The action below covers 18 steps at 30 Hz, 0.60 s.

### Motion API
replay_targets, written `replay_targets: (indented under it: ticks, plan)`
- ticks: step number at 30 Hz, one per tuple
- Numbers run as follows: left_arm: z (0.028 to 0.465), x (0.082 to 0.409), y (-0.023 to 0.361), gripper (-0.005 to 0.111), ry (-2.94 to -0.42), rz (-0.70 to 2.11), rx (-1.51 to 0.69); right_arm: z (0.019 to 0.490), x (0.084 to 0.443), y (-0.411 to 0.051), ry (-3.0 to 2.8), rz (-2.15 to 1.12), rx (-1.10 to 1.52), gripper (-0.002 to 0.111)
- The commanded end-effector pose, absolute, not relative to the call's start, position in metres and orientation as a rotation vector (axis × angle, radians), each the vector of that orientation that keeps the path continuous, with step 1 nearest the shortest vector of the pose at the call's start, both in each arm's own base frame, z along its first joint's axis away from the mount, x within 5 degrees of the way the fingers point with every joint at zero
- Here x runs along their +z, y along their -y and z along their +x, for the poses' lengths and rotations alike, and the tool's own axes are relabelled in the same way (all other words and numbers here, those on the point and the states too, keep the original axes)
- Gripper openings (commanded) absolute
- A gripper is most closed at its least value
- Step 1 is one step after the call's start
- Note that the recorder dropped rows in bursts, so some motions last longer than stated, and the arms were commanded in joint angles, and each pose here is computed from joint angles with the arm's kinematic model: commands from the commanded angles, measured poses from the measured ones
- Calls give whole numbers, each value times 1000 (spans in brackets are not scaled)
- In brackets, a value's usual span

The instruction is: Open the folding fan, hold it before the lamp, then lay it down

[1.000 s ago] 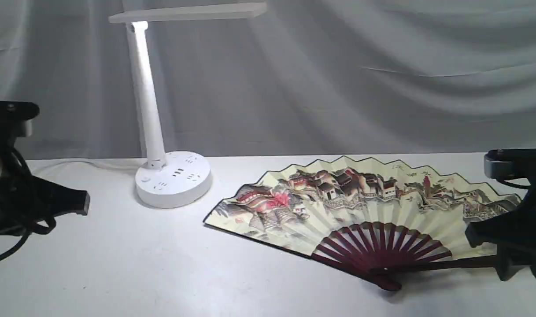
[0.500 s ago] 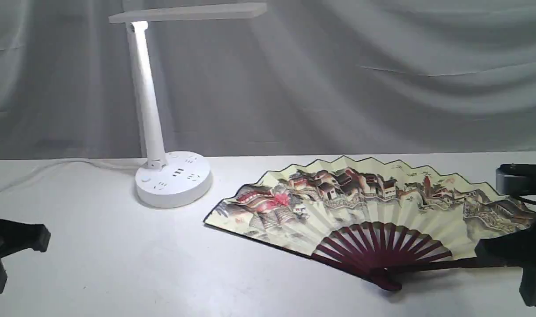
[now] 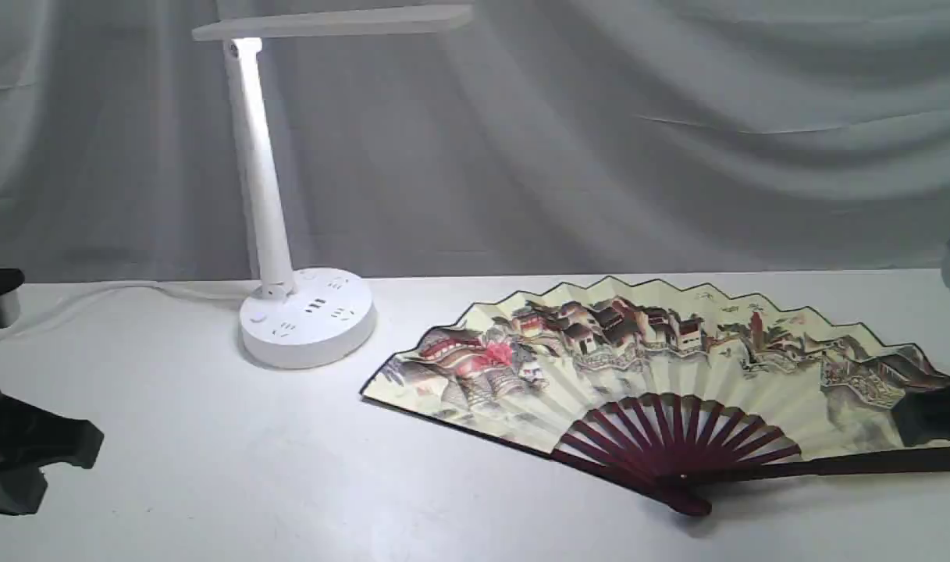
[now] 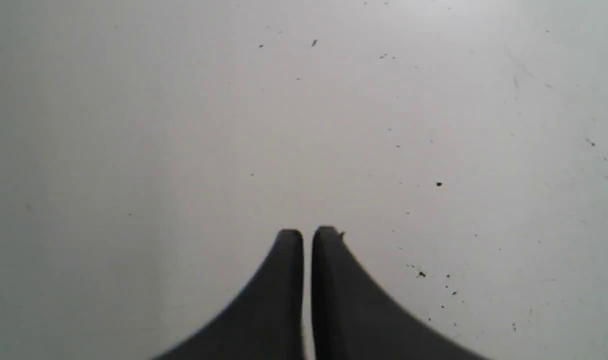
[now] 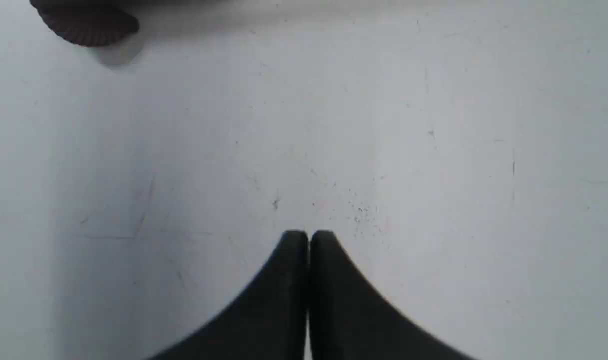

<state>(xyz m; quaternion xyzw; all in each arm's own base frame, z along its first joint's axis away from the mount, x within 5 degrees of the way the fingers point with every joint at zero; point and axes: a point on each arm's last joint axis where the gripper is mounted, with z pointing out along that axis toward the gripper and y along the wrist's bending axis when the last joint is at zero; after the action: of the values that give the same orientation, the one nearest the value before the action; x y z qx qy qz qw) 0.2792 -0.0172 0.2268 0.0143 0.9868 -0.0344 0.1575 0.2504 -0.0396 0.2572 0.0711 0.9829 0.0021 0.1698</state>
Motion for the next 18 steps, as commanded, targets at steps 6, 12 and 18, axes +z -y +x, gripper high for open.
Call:
replay_targets:
  ticks: [6, 12, 18]
  plan:
    - [275, 229, 17, 0, -2828, 119, -92, 249, 257, 39, -2740, 185, 16, 0]
    - [269, 247, 16, 0, -2749, 98, -87, 251, 254, 40, -2750, 167, -1, 0]
    - [267, 252, 16, 0, -2727, 95, -90, 251, 254, 40, -2752, 133, -12, 0]
